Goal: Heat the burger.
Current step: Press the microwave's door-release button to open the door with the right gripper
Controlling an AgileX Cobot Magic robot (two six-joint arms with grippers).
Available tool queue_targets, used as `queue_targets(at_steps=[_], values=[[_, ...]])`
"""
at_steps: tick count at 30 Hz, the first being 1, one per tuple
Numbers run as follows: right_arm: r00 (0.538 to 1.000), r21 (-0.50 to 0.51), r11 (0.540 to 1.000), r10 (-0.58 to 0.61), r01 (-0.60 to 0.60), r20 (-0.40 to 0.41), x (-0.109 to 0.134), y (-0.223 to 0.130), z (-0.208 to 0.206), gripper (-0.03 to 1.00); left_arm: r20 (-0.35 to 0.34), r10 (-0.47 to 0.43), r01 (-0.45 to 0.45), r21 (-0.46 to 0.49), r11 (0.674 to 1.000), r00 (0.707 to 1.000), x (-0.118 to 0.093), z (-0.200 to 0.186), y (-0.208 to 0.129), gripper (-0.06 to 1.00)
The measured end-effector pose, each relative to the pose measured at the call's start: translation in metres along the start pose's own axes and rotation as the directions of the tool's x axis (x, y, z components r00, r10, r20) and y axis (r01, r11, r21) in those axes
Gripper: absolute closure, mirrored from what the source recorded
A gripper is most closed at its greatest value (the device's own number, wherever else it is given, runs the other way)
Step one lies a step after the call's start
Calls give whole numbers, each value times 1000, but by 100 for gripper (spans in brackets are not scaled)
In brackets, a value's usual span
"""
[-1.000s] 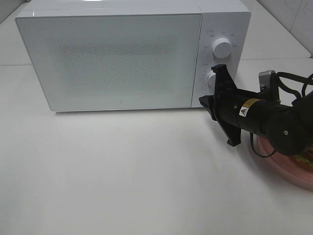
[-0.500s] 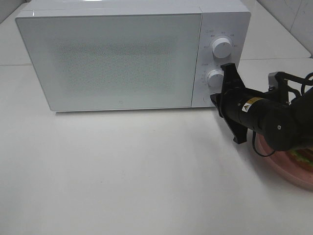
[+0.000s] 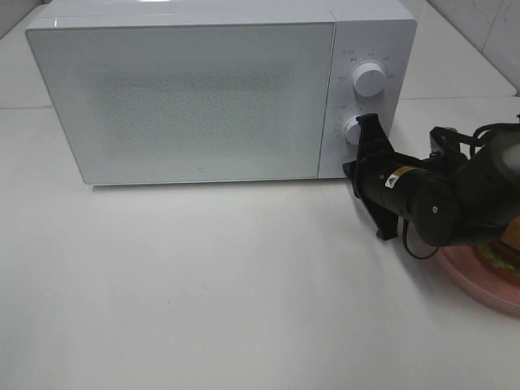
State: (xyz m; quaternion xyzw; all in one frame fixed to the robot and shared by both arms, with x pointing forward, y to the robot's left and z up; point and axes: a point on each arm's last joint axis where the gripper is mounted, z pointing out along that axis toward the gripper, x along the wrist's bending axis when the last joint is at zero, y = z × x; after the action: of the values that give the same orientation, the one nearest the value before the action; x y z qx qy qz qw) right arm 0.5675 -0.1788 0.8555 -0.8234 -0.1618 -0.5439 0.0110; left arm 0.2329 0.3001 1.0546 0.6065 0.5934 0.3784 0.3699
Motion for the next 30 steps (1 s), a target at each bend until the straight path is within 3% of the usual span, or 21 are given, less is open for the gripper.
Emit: queue_targets(at_steps=[7,30], values=[[999,-23,1000,-1,0,-35,4,2,3,97,0,0,0,0,1000,1000,0,0,0,94],[1000,-15,1000,-7,7,20,10,0,15,97,0,0,0,0,1000,1000,0,0,0,94]])
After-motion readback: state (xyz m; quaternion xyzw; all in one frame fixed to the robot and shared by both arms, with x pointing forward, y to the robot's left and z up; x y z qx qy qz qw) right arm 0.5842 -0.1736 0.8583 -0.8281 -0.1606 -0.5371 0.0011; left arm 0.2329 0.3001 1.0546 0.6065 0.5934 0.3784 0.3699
